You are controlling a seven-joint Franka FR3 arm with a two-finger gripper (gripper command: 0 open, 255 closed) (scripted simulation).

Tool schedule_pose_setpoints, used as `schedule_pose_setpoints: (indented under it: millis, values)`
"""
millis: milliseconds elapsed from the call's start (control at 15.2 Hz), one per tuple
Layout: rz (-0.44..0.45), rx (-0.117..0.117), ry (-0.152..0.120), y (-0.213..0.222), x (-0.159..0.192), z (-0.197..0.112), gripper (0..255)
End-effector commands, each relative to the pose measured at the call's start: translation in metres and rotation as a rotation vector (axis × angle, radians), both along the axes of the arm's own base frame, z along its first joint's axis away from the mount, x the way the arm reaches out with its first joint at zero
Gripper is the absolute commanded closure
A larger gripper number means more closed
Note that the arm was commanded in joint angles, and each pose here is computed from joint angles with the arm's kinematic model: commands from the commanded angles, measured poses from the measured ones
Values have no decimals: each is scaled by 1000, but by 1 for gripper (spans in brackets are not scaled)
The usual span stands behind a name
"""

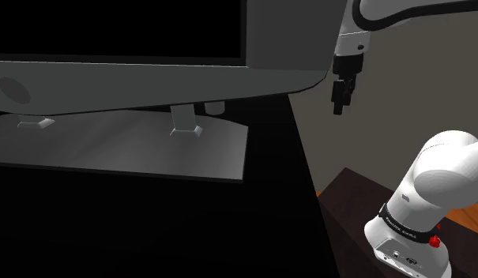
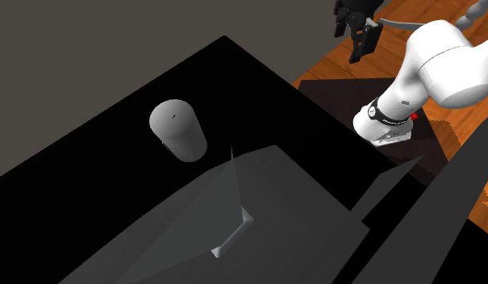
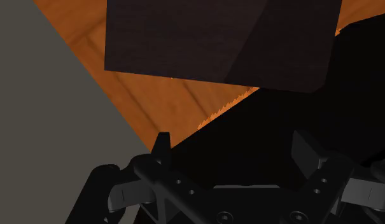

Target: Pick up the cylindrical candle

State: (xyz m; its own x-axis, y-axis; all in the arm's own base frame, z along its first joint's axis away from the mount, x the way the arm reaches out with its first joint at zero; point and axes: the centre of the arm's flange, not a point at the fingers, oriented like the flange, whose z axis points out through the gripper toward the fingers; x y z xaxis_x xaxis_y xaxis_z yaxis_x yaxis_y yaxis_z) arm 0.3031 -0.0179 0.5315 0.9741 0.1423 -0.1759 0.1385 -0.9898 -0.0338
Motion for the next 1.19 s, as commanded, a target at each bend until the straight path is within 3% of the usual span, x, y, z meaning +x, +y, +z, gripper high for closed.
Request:
schedule_pose_setpoints:
  millis: [0,1122]
  values:
    - [0,0,0,0,0,0,0]
    - [-370,-30,-198,153,131,19,0]
